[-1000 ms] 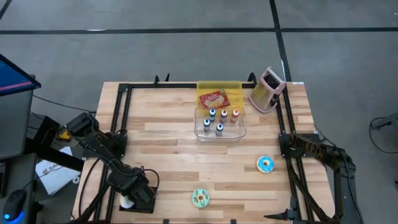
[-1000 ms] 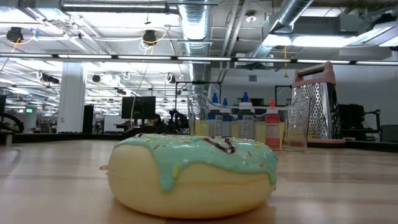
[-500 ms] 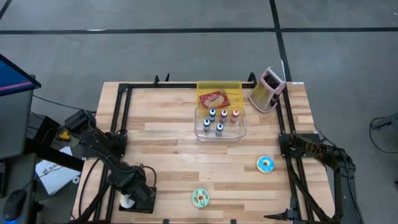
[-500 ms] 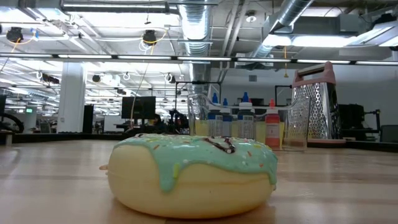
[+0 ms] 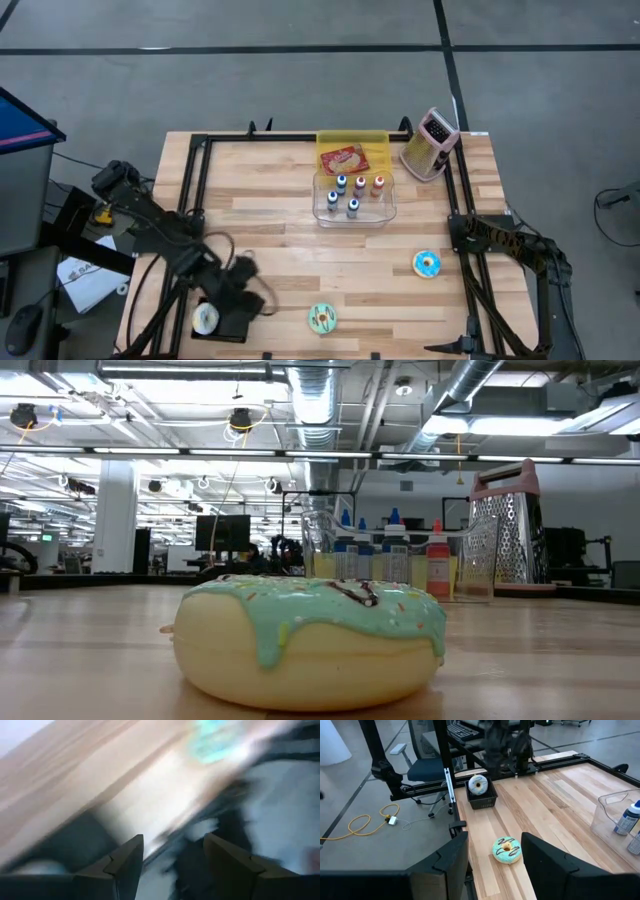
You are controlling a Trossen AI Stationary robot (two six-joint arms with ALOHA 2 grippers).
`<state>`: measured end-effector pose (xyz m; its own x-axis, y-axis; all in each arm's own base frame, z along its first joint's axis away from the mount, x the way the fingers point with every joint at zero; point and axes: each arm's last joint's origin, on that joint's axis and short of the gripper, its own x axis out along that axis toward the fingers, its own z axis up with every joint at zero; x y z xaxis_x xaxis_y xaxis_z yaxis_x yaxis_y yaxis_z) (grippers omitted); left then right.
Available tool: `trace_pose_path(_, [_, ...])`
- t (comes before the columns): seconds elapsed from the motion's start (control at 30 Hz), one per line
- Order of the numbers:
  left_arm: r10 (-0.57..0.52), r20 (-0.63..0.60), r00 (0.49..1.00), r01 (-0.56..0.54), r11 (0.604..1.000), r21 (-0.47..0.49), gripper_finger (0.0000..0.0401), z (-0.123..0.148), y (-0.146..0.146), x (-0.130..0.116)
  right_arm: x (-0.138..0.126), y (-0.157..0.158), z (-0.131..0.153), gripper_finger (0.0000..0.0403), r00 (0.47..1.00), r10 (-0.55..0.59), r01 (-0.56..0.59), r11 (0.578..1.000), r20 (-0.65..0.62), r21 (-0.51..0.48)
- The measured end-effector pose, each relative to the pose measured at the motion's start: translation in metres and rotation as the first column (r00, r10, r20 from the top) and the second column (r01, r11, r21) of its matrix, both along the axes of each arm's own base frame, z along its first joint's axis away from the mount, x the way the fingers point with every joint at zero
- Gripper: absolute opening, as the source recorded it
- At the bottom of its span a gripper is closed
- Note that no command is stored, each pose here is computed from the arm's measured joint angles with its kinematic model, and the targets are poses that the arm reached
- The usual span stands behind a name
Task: Pick & Place Food Item
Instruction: Put the light blue donut into the black bin
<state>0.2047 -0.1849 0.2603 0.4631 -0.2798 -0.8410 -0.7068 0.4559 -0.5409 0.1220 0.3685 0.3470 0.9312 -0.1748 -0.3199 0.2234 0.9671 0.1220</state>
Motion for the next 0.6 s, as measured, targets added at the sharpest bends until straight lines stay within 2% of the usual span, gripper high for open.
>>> trace_pose_path(0.1, [-0.067,0.237,0.969,0.062,0.998,0.027,0.0205,0.007,0.007,0.033,0.0,0.0,0.0,0.0175,1.0,0.0,0.0,1.0,0.0,-0.001])
trace_pose_path(0.17, [-0.13,0.325,0.937,0.114,0.991,0.067,0.0205,0.002,0.013,0.057,0.0,0.0,0.0,0.0175,1.0,0.001,-0.001,1.0,0.0,-0.001])
trace_pose_path(0.23, [-0.199,0.363,0.911,0.173,0.98,0.102,0.0205,-0.01,0.021,0.08,0.0,0.0,0.0,0.0175,1.0,0.001,-0.001,1.0,-0.001,0.0])
trace_pose_path(0.33, [-0.307,0.328,0.893,0.28,0.951,0.128,0.0205,-0.037,0.035,0.107,-0.002,0.001,0.0,0.0175,1.0,0.004,-0.004,1.0,-0.004,0.01])
trace_pose_path(0.47, [-0.419,0.232,0.878,0.41,0.908,0.086,0.0205,-0.073,0.05,0.125,-0.003,0.0,0.0,0.0175,1.0,0.0,0.0,1.0,-0.006,0.026])
trace_pose_path(0.6, [-0.477,0.101,0.873,0.464,0.876,0.13,0.0205,-0.083,0.051,0.137,-0.004,-0.001,0.0,0.0175,1.0,-0.012,0.013,0.999,-0.005,0.044])
